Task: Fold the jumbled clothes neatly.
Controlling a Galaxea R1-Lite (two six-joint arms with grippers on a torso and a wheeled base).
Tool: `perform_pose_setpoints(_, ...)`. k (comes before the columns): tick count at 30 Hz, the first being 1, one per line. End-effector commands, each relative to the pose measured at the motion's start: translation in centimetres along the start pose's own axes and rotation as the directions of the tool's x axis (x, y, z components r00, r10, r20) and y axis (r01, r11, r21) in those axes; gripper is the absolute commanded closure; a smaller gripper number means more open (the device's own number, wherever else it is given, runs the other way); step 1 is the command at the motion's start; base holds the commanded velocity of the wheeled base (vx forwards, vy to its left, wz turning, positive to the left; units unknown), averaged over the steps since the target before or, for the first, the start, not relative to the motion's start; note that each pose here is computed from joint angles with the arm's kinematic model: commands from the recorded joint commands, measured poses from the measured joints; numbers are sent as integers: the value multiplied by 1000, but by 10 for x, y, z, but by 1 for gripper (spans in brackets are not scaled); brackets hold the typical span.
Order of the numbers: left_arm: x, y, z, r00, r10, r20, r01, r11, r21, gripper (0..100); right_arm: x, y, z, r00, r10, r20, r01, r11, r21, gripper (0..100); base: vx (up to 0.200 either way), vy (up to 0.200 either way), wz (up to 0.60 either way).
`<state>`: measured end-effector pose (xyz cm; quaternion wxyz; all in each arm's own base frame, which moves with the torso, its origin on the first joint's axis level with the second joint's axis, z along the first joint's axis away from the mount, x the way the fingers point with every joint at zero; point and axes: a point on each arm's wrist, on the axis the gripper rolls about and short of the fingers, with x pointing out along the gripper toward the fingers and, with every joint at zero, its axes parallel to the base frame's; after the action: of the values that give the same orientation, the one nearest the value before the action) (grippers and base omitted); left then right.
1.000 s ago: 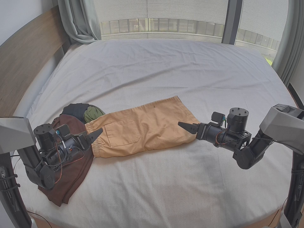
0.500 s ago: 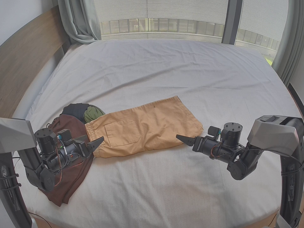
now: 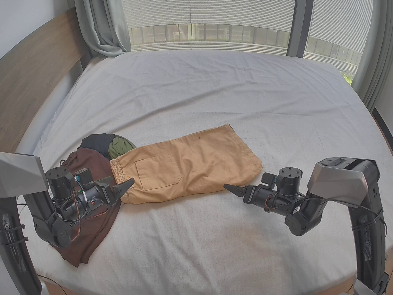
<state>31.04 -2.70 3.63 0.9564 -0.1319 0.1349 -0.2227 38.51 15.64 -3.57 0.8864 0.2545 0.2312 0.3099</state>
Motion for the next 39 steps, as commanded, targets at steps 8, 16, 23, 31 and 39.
perform_pose_setpoints(8,0,3,-2,1000,7,-4,-7,1000,-5,0,27,-13,-12,999,-22,-23,22,1000,8,0,0,0,0)
perform_pose_setpoints(16,1,3,-2,1000,8,-4,-8,1000,-5,0,40,-9,-11,1000,-7,-17,7,1000,-2,0,0,0,0)
perform_pose_setpoints(23,-1,3,-2,1000,9,-6,-9,1000,-5,0,58,-4,-5,999,-30,11,30,1000,-5,0,0,0,0)
perform_pose_setpoints(31,0,3,-3,1000,10,-10,-10,1000,-7,0,72,-5,-1,999,-15,46,13,999,42,0,0,0,0)
perform_pose_setpoints(39,0,3,-3,1000,10,-10,-10,1000,-8,0,85,7,-10,999,2,53,-5,998,59,0,0,0,0)
